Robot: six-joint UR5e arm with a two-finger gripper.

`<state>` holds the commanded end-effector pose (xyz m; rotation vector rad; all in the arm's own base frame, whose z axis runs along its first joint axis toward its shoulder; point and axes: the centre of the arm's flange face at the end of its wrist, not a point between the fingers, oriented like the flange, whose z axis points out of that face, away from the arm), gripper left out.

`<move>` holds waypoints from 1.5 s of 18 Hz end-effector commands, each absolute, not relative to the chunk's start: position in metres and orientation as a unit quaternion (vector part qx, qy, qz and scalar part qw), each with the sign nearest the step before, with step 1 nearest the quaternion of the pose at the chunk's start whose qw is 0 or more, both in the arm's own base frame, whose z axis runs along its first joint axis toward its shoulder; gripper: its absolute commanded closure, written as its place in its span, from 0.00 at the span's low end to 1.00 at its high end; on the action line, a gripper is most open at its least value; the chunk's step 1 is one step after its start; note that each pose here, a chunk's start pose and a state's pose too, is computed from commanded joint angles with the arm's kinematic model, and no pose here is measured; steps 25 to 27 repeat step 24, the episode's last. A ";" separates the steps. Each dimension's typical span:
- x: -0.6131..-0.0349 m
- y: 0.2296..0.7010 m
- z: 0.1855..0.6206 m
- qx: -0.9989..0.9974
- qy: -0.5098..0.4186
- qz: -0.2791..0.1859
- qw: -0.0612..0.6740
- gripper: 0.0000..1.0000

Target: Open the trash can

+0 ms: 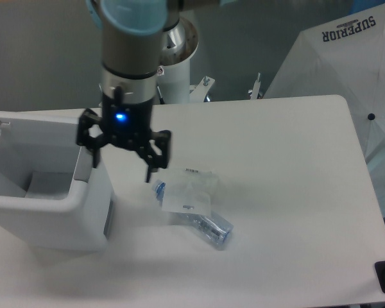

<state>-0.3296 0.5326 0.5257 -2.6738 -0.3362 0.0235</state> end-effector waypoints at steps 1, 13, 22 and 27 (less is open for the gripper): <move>-0.349 0.524 0.519 -0.968 -0.125 0.012 0.217 0.00; -0.490 0.467 0.398 -0.988 -0.117 0.052 0.087 0.00; -0.512 0.441 0.373 -0.997 -0.006 0.049 0.059 0.00; -0.514 0.435 0.364 -0.997 -0.002 0.045 0.055 0.00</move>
